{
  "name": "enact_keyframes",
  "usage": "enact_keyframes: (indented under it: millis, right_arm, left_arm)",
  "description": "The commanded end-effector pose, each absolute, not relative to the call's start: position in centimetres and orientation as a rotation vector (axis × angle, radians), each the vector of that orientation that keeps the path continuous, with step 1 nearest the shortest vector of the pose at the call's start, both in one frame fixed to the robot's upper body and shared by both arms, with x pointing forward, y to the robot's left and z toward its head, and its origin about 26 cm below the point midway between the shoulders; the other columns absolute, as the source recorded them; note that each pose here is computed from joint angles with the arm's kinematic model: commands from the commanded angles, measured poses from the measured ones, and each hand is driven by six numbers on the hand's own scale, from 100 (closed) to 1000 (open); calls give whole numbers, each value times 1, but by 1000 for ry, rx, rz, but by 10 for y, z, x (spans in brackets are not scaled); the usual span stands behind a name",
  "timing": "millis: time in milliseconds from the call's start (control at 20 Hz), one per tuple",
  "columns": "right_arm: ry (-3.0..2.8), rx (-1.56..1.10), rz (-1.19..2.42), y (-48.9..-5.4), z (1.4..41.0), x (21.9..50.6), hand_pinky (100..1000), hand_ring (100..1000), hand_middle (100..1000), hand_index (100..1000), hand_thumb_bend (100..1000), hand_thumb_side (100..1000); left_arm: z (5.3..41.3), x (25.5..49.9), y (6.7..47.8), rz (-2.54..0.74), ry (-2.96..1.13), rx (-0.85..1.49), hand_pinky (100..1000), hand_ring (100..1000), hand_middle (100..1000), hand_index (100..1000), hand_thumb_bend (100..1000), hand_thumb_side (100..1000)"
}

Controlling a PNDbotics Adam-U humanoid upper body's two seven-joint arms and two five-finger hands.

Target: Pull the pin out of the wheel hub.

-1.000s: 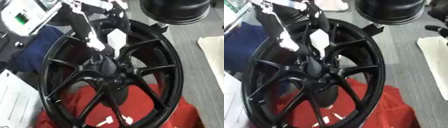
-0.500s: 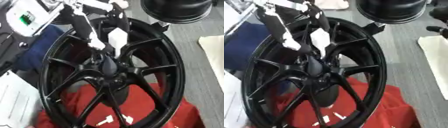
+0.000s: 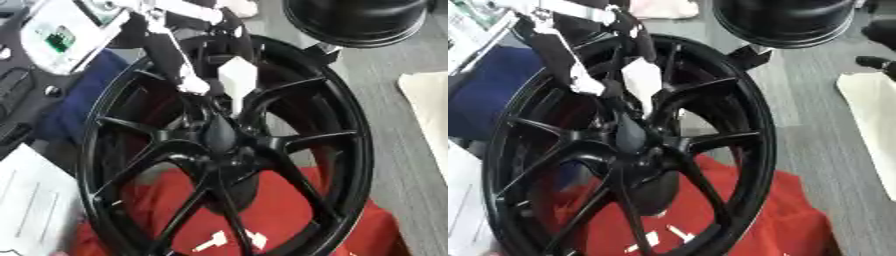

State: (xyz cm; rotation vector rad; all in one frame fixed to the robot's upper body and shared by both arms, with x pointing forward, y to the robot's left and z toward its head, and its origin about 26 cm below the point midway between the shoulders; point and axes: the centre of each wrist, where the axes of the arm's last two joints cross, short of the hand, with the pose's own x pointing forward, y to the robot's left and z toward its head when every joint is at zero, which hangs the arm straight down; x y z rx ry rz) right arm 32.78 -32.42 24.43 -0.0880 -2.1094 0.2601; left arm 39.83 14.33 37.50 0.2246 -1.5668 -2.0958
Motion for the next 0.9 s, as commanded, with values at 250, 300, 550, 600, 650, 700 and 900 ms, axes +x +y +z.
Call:
enact_keyframes:
  millis: [250,300,550,600,650,700,900]
  right_arm:
    - [-2140,-91,279,-323,255,325,802,956,753,737,100,725]
    - [-2141,-90,279,-323,255,325,803,956,753,737,100,725]
    - [-2141,-89,277,-323,255,325,803,956,753,737,100,726]
    - [-2140,-89,277,-323,255,325,803,956,753,737,100,726]
    - [-2139,-90,277,-323,254,325,802,956,753,737,100,727]
    - [-2137,-91,276,-323,254,325,802,956,753,737,100,727]
    - [-2138,-88,279,-323,254,326,803,956,753,737,100,727]
  left_arm:
    - [385,398,148,-2072,-1591,243,871,874,811,832,198,135]
    - [385,399,148,-2069,-1592,238,871,874,811,832,198,134]
    - [384,401,148,-2062,-1590,235,878,888,849,848,234,127]
    - [384,401,148,-2062,-1593,238,878,889,848,848,237,125]
    - [385,401,149,-2061,-1600,239,879,888,849,850,250,118]
    - [387,401,149,-2059,-1609,237,878,886,850,858,258,115]
    - [390,401,151,-2050,-1628,235,877,884,853,880,287,128]
